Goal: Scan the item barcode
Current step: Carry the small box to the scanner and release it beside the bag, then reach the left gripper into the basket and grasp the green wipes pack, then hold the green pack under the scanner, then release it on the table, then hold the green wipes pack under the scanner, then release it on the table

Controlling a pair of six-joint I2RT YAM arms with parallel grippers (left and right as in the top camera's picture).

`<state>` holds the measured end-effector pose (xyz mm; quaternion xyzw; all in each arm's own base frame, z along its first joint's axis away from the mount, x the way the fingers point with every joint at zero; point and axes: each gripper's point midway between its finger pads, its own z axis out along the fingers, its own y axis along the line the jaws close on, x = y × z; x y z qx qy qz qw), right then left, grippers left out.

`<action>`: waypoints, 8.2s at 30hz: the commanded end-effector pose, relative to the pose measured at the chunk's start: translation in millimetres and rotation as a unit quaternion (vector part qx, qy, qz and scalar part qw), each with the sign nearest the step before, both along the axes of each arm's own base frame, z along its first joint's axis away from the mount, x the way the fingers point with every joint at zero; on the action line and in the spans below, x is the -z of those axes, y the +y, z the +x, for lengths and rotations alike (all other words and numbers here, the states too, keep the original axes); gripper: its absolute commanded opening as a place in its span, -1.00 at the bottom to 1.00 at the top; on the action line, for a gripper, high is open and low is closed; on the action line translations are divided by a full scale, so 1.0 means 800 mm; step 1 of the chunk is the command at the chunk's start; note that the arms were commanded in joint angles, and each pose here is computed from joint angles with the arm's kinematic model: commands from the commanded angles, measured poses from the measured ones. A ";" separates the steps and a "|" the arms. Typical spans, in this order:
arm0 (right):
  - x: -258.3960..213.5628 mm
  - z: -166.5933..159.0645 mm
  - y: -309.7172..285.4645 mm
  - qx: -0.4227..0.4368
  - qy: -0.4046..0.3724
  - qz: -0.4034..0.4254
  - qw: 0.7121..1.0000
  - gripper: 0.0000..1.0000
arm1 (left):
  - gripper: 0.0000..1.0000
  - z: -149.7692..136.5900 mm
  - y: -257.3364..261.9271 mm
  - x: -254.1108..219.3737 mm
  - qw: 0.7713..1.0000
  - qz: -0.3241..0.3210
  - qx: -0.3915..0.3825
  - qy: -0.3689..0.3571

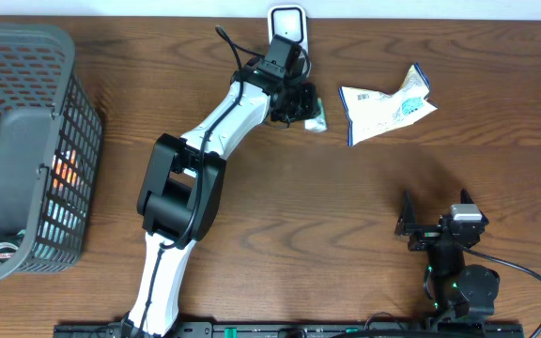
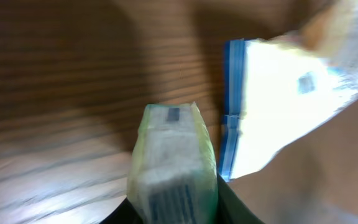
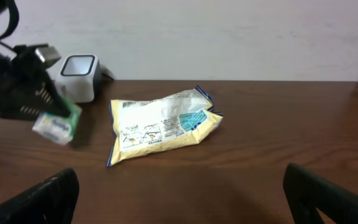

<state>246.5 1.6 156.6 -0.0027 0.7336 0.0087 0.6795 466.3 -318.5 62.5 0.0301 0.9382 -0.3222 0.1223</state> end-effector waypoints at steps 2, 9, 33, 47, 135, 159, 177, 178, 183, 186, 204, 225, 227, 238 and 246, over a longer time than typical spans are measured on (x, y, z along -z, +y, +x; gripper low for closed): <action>0.001 0.000 -0.001 0.001 0.001 0.002 1.000 0.98 | -0.15 -0.014 -0.036 -0.055 0.995 -0.077 0.056 -0.020; 0.001 0.000 -0.001 0.001 0.001 0.002 1.000 0.99 | 0.18 -0.007 -0.028 -0.054 0.996 -0.073 0.047 -0.023; 0.001 0.000 -0.001 0.001 0.001 0.002 1.000 0.98 | 0.17 0.046 0.204 -0.359 0.945 -0.060 -0.138 -0.291; 0.001 0.000 -0.001 0.001 0.001 0.002 1.000 0.99 | 0.19 -0.074 0.573 -0.413 0.819 0.197 -0.463 -0.275; 0.001 0.000 -0.001 0.001 0.001 0.002 1.000 0.99 | -0.85 -0.230 0.697 -0.288 0.593 0.083 -0.795 -0.093; 0.001 0.000 -0.001 0.001 0.001 0.002 1.000 0.99 | -0.85 -0.089 0.276 -0.328 0.932 0.013 -0.265 -0.247; 0.001 0.000 -0.001 0.001 0.001 0.002 1.000 0.99 | -0.73 -0.034 0.075 -0.098 0.980 0.079 -0.072 -0.168; 0.001 0.000 -0.001 0.001 0.001 0.002 1.000 0.99 | -0.71 -0.030 0.086 -0.095 0.977 0.097 -0.085 -0.170; 0.001 0.000 -0.001 0.001 0.001 0.002 1.000 0.99 | 0.21 -0.044 0.134 -0.084 0.967 0.184 -0.081 -0.159; 0.001 0.000 -0.001 0.001 0.001 0.002 1.000 0.98 | 0.47 -0.075 0.151 -0.060 0.967 0.224 -0.052 -0.107; 0.001 0.000 -0.001 0.001 0.001 0.002 1.000 0.98 | 0.58 -0.131 0.183 0.061 0.939 0.341 0.034 0.025; 0.001 0.000 -0.001 0.001 0.001 0.002 1.000 0.99 | -0.85 -0.019 0.105 0.001 0.974 0.181 -0.104 -0.090; 0.001 0.000 -0.001 0.001 0.001 0.002 1.000 0.98 | -0.85 -0.004 0.092 -0.021 0.976 0.152 -0.116 -0.105; 0.001 0.000 -0.001 0.001 0.001 0.002 1.000 0.99 | 0.59 0.013 0.073 -0.046 0.980 0.102 -0.113 -0.128; 0.001 0.000 -0.001 0.001 0.001 0.002 1.000 0.98 | 0.58 0.008 0.111 -0.123 0.974 0.098 -0.123 -0.165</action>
